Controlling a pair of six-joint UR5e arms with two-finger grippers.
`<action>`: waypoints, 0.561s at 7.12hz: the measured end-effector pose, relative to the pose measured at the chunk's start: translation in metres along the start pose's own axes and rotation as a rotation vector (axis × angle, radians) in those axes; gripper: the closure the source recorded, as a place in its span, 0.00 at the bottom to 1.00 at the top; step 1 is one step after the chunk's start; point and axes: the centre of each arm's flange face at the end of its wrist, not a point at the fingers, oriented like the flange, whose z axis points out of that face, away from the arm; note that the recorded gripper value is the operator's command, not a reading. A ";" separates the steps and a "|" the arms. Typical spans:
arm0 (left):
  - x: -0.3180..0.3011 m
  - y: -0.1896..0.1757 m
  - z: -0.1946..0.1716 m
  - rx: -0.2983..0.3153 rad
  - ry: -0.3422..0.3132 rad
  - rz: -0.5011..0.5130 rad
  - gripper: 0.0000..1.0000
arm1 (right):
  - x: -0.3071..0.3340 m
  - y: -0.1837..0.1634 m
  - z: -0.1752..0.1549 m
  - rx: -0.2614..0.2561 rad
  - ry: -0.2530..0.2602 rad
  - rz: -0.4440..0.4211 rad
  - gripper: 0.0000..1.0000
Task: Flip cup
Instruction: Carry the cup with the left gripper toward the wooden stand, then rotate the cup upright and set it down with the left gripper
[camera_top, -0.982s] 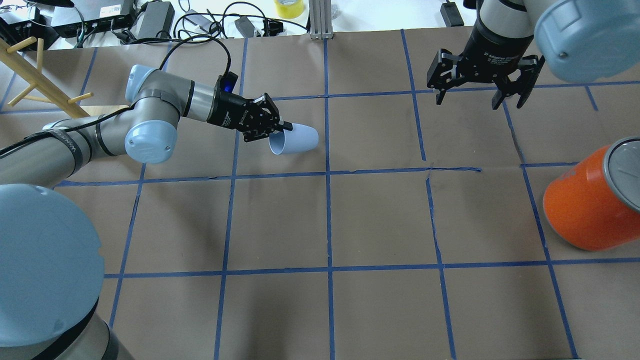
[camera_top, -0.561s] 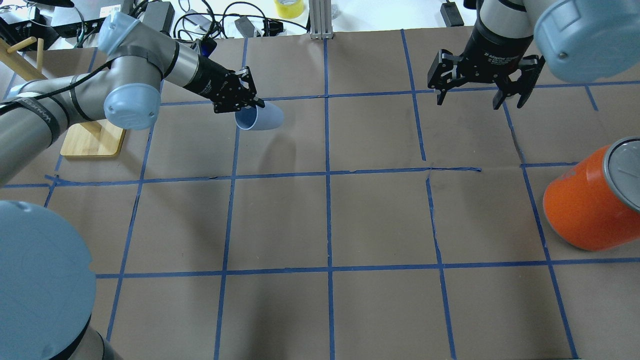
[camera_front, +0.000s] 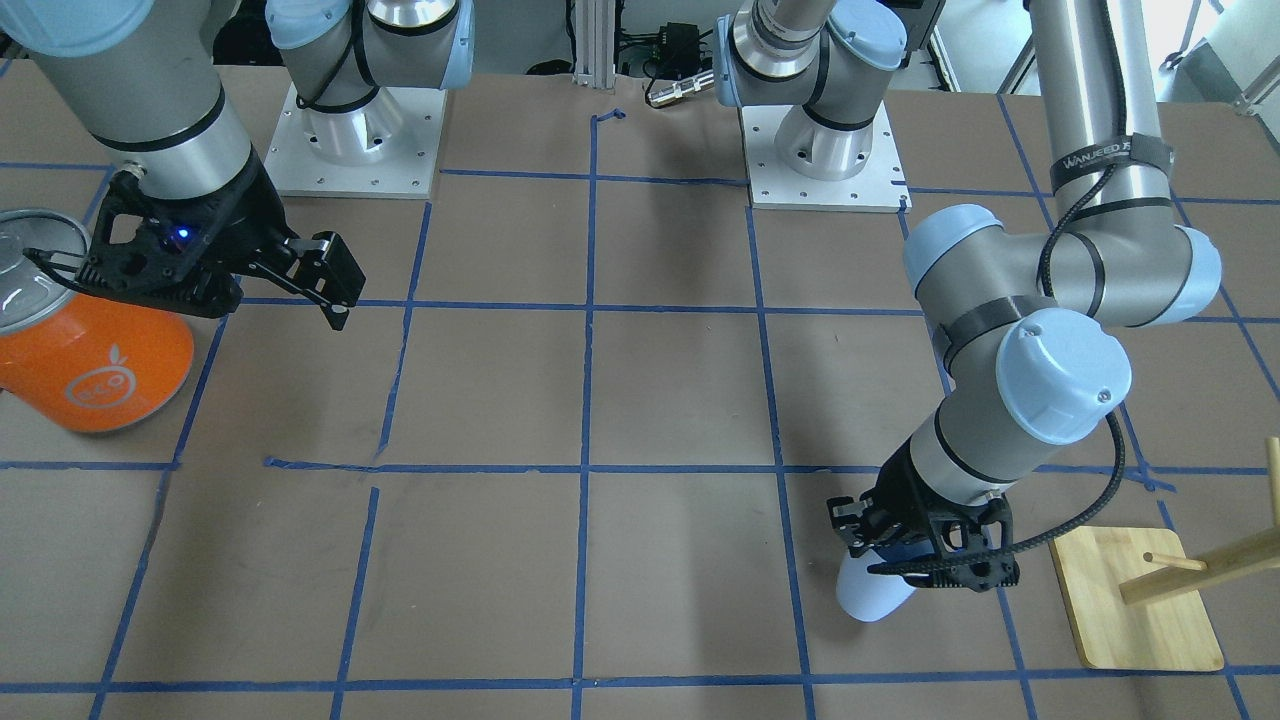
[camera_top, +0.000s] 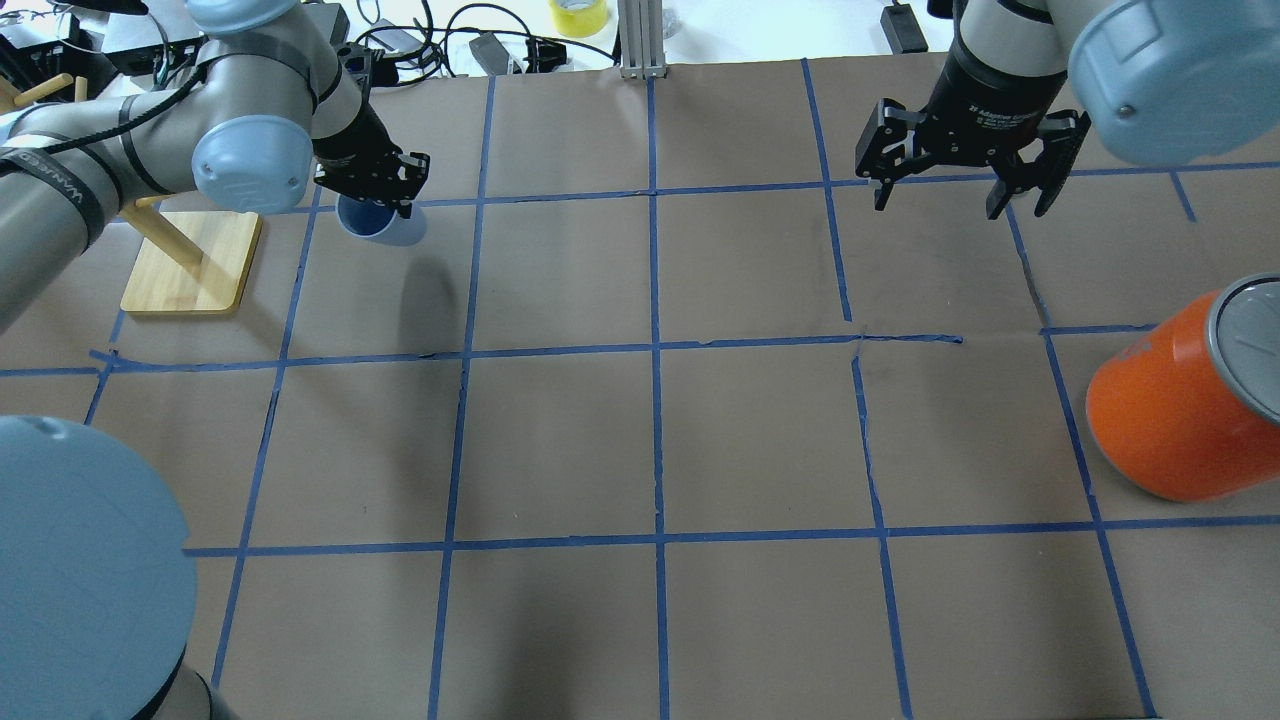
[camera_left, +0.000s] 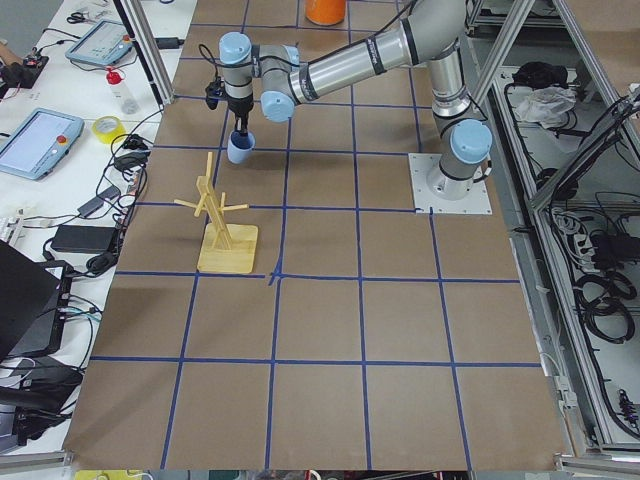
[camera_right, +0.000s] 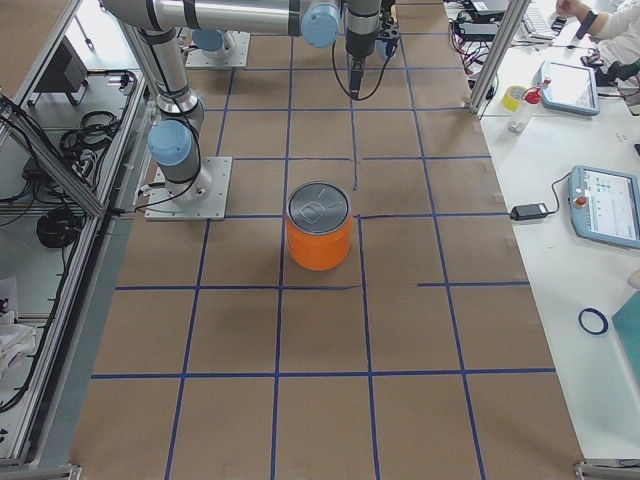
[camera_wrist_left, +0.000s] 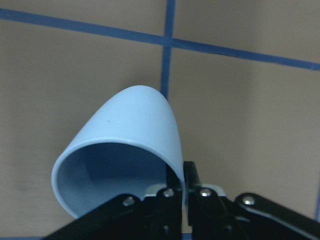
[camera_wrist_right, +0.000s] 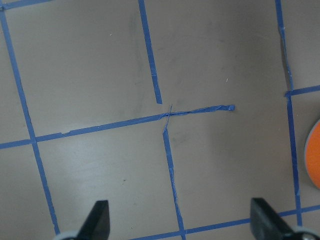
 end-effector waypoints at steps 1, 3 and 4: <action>-0.004 -0.001 0.000 -0.017 -0.039 0.054 1.00 | 0.000 0.000 0.000 -0.001 0.000 0.000 0.00; -0.007 0.002 0.010 -0.060 -0.067 0.083 1.00 | 0.000 0.000 0.001 -0.003 0.000 0.000 0.00; -0.007 0.004 0.014 -0.082 -0.070 0.086 0.61 | 0.000 0.000 0.002 -0.004 0.000 0.001 0.00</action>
